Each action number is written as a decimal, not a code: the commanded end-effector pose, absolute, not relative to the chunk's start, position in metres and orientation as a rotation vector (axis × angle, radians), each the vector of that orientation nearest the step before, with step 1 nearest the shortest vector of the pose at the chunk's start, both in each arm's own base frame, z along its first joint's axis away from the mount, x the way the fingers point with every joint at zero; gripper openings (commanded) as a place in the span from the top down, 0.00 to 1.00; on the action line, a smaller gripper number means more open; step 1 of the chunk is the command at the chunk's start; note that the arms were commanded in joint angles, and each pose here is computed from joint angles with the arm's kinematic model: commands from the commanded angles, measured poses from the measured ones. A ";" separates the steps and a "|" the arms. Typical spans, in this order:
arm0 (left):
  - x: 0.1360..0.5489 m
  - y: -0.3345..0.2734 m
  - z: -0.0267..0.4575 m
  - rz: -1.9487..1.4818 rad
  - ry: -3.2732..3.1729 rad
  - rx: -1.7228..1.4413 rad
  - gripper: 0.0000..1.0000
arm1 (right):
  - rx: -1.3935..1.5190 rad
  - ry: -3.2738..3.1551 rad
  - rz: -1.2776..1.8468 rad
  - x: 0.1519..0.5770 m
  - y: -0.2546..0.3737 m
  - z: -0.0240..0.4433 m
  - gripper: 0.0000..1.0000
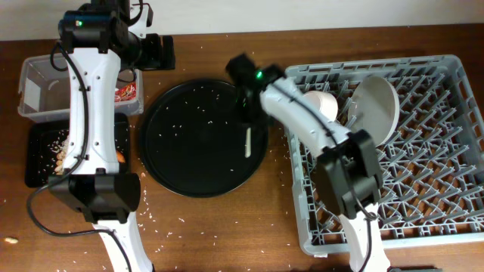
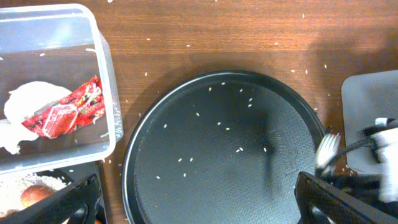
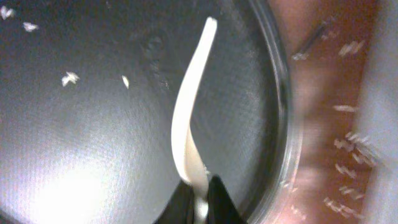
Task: Sort waste into correct bins and load items into the dishwasher rack
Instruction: 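Grasp the white plastic fork from the round tray with the right gripper, then insert the white fork upright into the rack beside the pink bowl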
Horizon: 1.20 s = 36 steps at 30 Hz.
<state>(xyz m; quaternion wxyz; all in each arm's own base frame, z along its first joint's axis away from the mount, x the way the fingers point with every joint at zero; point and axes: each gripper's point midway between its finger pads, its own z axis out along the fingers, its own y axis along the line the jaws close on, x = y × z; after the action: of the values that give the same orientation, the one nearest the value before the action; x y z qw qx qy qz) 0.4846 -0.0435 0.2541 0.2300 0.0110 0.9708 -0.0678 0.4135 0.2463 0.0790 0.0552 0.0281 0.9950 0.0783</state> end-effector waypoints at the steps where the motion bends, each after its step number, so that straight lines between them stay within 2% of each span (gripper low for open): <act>1: 0.485 -0.040 0.264 -0.177 2.646 0.015 0.01 | -0.092 2.836 0.279 0.442 0.216 0.187 0.96; 2: 0.485 -0.040 0.264 -0.177 2.646 0.015 0.01 | -0.092 2.787 0.244 0.447 0.192 0.220 0.96; 5: 0.485 -0.040 0.264 -0.177 2.646 0.015 0.01 | -0.090 2.761 -0.019 0.445 0.117 0.253 0.96; 7: 0.485 -0.040 0.264 -0.177 2.646 0.015 0.01 | -0.072 2.818 -0.236 0.435 0.068 0.249 0.96; 14: 0.485 -0.040 0.264 -0.177 2.646 0.015 0.01 | 0.013 2.990 -0.385 0.425 0.009 0.197 0.96; 16: 0.485 -0.040 0.264 -0.177 2.646 0.015 0.01 | 0.013 3.039 -0.404 0.423 -0.001 0.175 0.79; 19: 0.485 -0.040 0.264 -0.177 2.646 0.015 0.01 | 0.043 3.069 -0.413 0.422 -0.011 0.154 0.63; 24: 0.485 -0.040 0.264 -0.177 2.646 0.015 0.01 | 0.065 3.068 -0.371 0.419 -0.012 0.160 0.60; 26: 0.485 -0.040 0.264 -0.177 2.646 0.015 0.01 | 0.213 2.993 -0.274 0.416 -0.004 0.192 0.48; 27: 0.485 -0.040 0.264 -0.177 2.646 0.015 0.01 | 0.253 2.938 -0.207 0.415 0.001 0.213 0.47; 28: 0.485 -0.040 0.264 -0.177 2.646 0.015 0.01 | 0.251 2.890 -0.142 0.410 0.007 0.233 0.42; 29: 0.485 -0.040 0.264 -0.177 2.646 0.015 0.01 | 0.247 2.818 -0.091 0.399 0.010 0.263 0.32; 30: 0.485 -0.040 0.264 -0.177 2.646 0.015 0.01 | 0.245 2.780 -0.071 0.394 0.011 0.277 0.28; 31: 0.485 -0.040 0.264 -0.177 2.646 0.015 0.01 | 0.240 2.732 -0.041 0.385 0.012 0.295 0.18; 34: 0.485 -0.040 0.264 -0.177 2.646 0.015 0.01 | 0.221 2.674 0.052 0.350 0.020 0.331 0.01; 36: 0.485 -0.040 0.264 -0.177 2.646 0.015 0.01 | 0.207 2.677 0.112 0.328 0.026 0.342 0.02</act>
<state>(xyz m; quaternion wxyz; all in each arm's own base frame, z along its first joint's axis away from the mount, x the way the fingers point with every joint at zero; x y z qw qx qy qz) 0.4851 -0.0435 0.2544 0.2312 0.0110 0.9705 -0.0677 0.3409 0.0164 0.3353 0.2279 0.0778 0.9705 0.0061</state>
